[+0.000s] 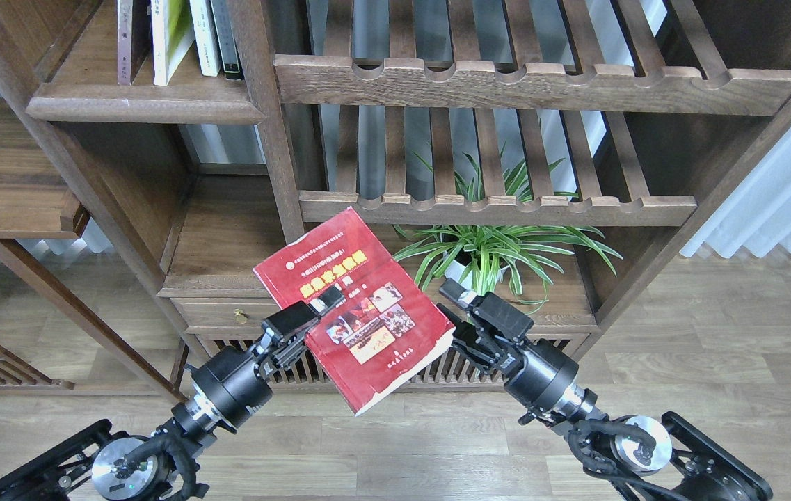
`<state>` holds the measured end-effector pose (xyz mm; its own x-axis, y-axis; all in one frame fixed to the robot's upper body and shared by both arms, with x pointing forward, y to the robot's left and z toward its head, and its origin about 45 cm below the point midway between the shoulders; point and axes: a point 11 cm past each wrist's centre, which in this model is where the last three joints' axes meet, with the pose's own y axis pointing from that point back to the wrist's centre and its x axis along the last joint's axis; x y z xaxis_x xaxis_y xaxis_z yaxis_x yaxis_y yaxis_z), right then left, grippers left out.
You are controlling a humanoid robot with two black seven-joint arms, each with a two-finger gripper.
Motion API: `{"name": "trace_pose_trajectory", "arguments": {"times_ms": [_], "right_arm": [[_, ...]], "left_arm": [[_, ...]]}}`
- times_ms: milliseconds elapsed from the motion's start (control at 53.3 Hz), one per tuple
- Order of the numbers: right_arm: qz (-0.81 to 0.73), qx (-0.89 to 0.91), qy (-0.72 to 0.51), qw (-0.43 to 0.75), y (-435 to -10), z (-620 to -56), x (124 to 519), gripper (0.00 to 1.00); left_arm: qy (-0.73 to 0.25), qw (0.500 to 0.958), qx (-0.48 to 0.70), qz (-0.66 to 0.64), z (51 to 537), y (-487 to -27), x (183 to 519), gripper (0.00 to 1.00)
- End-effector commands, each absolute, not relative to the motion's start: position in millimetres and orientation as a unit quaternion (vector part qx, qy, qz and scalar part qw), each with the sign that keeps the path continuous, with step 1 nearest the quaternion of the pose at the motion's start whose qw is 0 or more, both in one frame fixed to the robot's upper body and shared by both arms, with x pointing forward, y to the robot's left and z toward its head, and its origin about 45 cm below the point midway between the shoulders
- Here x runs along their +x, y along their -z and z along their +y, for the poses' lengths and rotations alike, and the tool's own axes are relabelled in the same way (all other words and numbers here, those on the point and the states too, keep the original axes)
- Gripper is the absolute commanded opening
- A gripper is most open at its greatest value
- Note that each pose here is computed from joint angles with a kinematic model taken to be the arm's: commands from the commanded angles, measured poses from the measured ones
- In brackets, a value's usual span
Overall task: Organize books on shelf
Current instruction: 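Release the right gripper and lift the red book with the left gripper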
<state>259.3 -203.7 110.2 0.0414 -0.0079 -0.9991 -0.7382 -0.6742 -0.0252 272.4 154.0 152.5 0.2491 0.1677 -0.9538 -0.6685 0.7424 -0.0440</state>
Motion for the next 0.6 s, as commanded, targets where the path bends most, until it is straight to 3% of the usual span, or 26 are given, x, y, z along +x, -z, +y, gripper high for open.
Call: {"name": "trace_pose_trajectory", "arguments": {"times_ms": [0, 244, 582], "right_arm": [[0.283, -0.662, -0.629, 0.294, -113, -204, 263, 0.77], [0.281, -0.667, -0.625, 0.292, -115, -203, 266, 0.77], [0.278, -0.669, -0.626, 0.288, -115, -200, 267, 0.80]], "left_arm": [[-0.272, 0.793, -0.219, 0.500, 153, -171, 290, 0.00], [-0.260, 0.830, -0.257, 0.421, 161, -234, 337, 0.00], [-0.253, 0.847, -0.311, 0.348, 174, -300, 372, 0.00]]}}
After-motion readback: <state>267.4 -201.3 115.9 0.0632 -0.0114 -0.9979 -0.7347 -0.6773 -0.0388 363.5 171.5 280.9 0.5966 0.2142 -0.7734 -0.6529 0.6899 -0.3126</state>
